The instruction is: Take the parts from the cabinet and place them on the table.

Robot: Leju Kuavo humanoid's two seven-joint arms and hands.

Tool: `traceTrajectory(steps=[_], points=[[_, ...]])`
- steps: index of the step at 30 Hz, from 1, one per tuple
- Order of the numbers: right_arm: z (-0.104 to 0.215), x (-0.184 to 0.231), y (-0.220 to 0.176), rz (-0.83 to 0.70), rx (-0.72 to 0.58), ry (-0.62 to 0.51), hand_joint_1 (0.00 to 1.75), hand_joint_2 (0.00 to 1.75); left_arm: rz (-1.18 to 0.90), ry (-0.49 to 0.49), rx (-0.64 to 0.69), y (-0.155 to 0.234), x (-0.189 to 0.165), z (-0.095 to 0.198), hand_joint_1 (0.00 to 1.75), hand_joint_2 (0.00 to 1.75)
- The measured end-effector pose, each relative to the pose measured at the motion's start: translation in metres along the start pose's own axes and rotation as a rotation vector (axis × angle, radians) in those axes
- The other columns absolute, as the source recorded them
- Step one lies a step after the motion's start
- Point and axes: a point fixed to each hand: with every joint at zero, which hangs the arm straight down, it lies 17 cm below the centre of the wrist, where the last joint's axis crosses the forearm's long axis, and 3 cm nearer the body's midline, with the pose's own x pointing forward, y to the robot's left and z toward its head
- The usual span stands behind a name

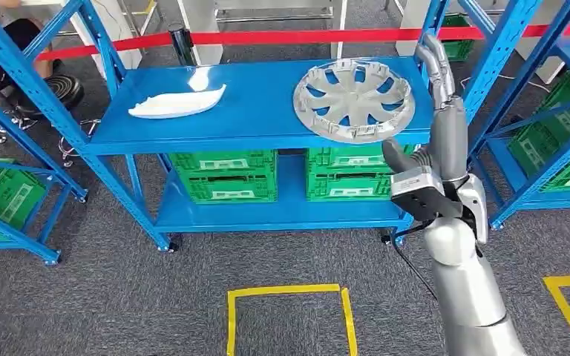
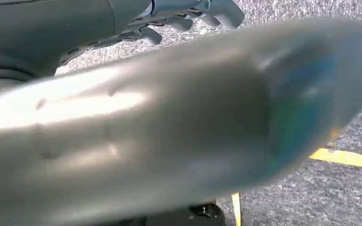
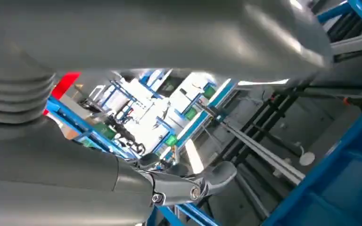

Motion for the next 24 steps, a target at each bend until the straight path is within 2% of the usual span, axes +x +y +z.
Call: traceTrajectory(steps=[24], points=[[-0.0004, 0.0007, -0.0039, -0.029, -0.026, 0.002, 0.00, 0.00, -0.003, -0.027, -0.011, -0.0017, 0.0070, -0.0004, 0.00, 0.00]])
